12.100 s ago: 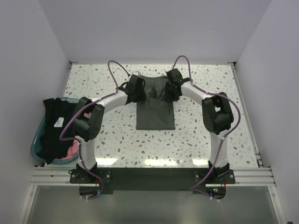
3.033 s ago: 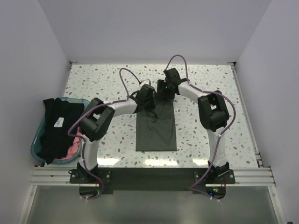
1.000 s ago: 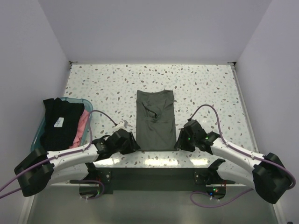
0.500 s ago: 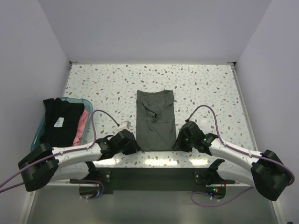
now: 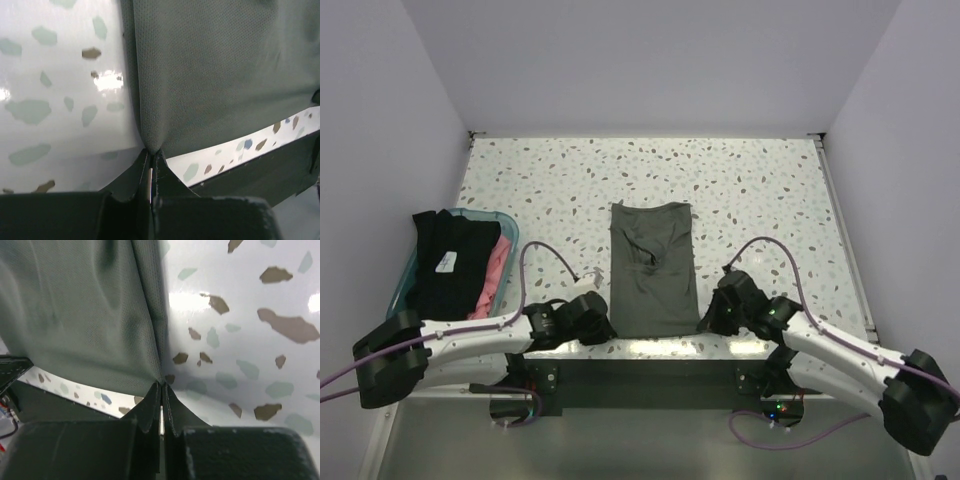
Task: Fold and stack the t-shirts
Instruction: Fold the tshirt
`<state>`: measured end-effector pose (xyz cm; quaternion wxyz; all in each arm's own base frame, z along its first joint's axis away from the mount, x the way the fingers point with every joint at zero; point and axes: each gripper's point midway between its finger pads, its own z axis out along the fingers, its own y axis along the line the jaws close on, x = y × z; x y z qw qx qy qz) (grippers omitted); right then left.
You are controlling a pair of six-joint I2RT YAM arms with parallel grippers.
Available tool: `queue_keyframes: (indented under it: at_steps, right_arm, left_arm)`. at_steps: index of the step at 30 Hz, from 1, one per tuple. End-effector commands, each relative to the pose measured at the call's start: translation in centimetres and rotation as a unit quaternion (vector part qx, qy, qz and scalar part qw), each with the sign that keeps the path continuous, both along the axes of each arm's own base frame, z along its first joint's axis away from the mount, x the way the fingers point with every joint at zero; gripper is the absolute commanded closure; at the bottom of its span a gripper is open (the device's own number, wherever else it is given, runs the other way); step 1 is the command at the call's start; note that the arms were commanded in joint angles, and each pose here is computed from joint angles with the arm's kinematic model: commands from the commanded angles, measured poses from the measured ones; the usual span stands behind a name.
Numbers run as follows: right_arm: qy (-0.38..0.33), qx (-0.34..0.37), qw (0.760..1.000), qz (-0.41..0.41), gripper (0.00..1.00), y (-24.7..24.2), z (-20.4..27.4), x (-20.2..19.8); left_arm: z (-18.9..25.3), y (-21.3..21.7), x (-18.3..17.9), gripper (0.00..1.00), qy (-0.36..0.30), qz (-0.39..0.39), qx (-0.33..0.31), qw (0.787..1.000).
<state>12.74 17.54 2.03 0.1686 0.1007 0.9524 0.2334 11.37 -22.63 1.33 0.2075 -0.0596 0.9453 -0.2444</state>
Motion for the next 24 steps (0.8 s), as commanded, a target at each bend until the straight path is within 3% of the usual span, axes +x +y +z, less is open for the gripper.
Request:
queue_keyframes:
  at_steps: [1, 6, 10, 17, 24]
  right_arm:
    - [0.005, -0.014, 1.0, 0.018, 1.0, -1.3, 1.2, -1.8]
    - [-0.054, -0.025, 0.998, 0.013, 1.0, -1.9, 5.2, -0.2]
    - [-0.107, -0.084, 0.991, 0.015, 1.0, -2.6, 8.2, 2.9]
    - [-0.182, -0.111, 0.977, 0.028, 1.0, 0.0, 13.8, 9.4]
    - [-0.221, -0.082, 0.972, 0.007, 1.0, 2.3, 17.1, 18.6]
  left_arm:
    - [-0.5, 2.8, -1.7, 1.0, 0.011, 0.003, 0.059, 0.998]
    - [3.5, 2.2, -0.1, 1.0, -0.037, 0.01, 0.044, 0.998]
    - [6.0, 1.4, 3.1, 1.0, -0.081, 0.006, 0.067, 0.994]
    - [13.5, 0.5, 12.2, 1.0, -0.172, 0.04, 0.029, 0.984]
    - [16.9, -0.6, 19.7, 1.0, -0.208, 0.068, 0.01, 0.976]
